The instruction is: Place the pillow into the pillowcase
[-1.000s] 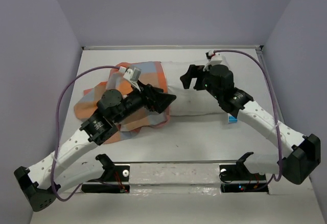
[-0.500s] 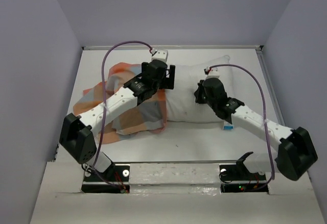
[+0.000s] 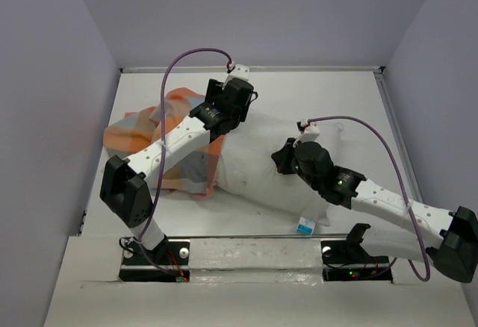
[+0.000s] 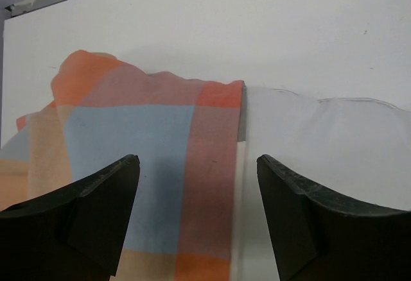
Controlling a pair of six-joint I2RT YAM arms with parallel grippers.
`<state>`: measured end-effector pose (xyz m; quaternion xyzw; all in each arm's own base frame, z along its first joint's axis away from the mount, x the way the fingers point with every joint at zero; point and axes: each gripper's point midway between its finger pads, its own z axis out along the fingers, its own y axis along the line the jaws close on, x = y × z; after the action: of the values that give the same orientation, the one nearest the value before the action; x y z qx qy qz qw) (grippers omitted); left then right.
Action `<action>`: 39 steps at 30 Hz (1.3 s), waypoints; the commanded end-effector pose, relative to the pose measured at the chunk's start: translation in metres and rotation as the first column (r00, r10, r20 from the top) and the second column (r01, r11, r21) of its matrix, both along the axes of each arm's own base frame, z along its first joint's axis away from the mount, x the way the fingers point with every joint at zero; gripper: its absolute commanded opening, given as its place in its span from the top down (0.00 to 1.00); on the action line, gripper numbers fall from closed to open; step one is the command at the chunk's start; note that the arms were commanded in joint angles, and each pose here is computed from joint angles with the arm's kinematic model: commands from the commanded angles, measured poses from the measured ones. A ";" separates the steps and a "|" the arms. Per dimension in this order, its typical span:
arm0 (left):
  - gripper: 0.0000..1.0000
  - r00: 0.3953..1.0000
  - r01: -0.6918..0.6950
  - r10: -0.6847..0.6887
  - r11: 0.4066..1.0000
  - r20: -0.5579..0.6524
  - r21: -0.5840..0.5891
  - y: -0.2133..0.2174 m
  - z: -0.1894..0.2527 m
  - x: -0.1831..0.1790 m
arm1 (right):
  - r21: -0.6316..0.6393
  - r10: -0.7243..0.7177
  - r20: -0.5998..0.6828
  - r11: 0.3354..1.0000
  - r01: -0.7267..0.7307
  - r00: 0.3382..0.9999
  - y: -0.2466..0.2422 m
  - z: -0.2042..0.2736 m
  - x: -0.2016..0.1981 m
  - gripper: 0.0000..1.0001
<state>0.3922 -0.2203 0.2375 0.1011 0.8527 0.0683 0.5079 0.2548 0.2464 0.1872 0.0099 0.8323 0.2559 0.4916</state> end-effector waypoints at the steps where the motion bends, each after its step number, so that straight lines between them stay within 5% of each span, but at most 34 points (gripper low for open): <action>1: 0.17 1.000 -0.024 0.022 0.992 0.013 0.126 0.012 -0.007 0.006 | 0.007 -0.006 0.039 1.000 0.006 0.999 -0.004 0.014 -0.002 1.00; 7: 0.30 1.000 0.024 -0.026 0.989 0.012 0.143 0.003 -0.015 0.014 | -0.009 0.030 0.059 1.000 -0.029 0.998 0.000 0.020 -0.003 0.97; 12: 0.62 0.998 -0.034 0.023 0.983 0.066 0.178 0.008 -0.006 0.025 | -0.049 0.068 0.099 0.997 -0.063 0.993 0.003 0.032 0.000 0.64; 17: 0.80 0.988 -0.060 0.041 0.991 0.148 0.122 0.008 0.013 0.030 | -0.138 0.165 0.229 0.981 -0.136 0.959 0.004 0.078 0.017 0.53; 21: 0.99 0.983 -0.033 0.025 0.999 0.184 0.041 0.003 0.029 0.026 | -0.159 0.352 0.296 0.935 -0.317 0.888 0.009 0.113 0.038 0.32; 24: 1.00 0.979 0.010 -0.004 0.999 0.202 -0.032 -0.003 0.042 0.021 | -0.198 0.475 0.305 0.879 -0.433 0.825 0.027 0.113 0.056 0.07; 26: 1.00 0.981 0.060 -0.044 0.995 0.191 -0.076 -0.011 0.042 0.017 | -0.223 0.567 0.266 0.823 -0.523 0.779 0.044 0.093 0.066 0.01; 32: 1.00 0.966 0.212 -0.158 0.936 0.205 -0.279 -0.042 0.059 0.000 | -0.161 0.724 0.153 0.689 -0.706 0.672 0.084 0.038 0.068 0.00; 35: 1.00 0.956 0.268 -0.203 0.898 0.212 -0.348 -0.055 0.067 -0.007 | -0.041 0.807 0.164 0.580 -0.813 0.568 0.099 0.033 0.040 0.15; 36: 1.00 0.953 0.282 -0.212 0.883 0.217 -0.375 -0.059 0.069 -0.008 | -0.021 0.824 0.182 0.549 -0.835 0.537 0.104 0.036 0.030 0.23; 37: 1.00 0.944 0.318 -0.249 0.860 0.216 -0.398 -0.066 0.071 -0.012 | 0.003 0.840 0.214 0.510 -0.860 0.499 0.109 0.043 0.019 0.52; 39: 1.00 0.936 0.348 -0.279 0.831 0.217 -0.434 -0.074 0.075 -0.017 | 0.010 0.843 0.251 0.489 -0.872 0.475 0.111 0.057 0.008 0.90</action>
<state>0.3889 -0.2567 0.2605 0.1123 0.8229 -0.0784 0.5514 0.3147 0.3326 0.1893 -0.3449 0.7456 0.4175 0.3883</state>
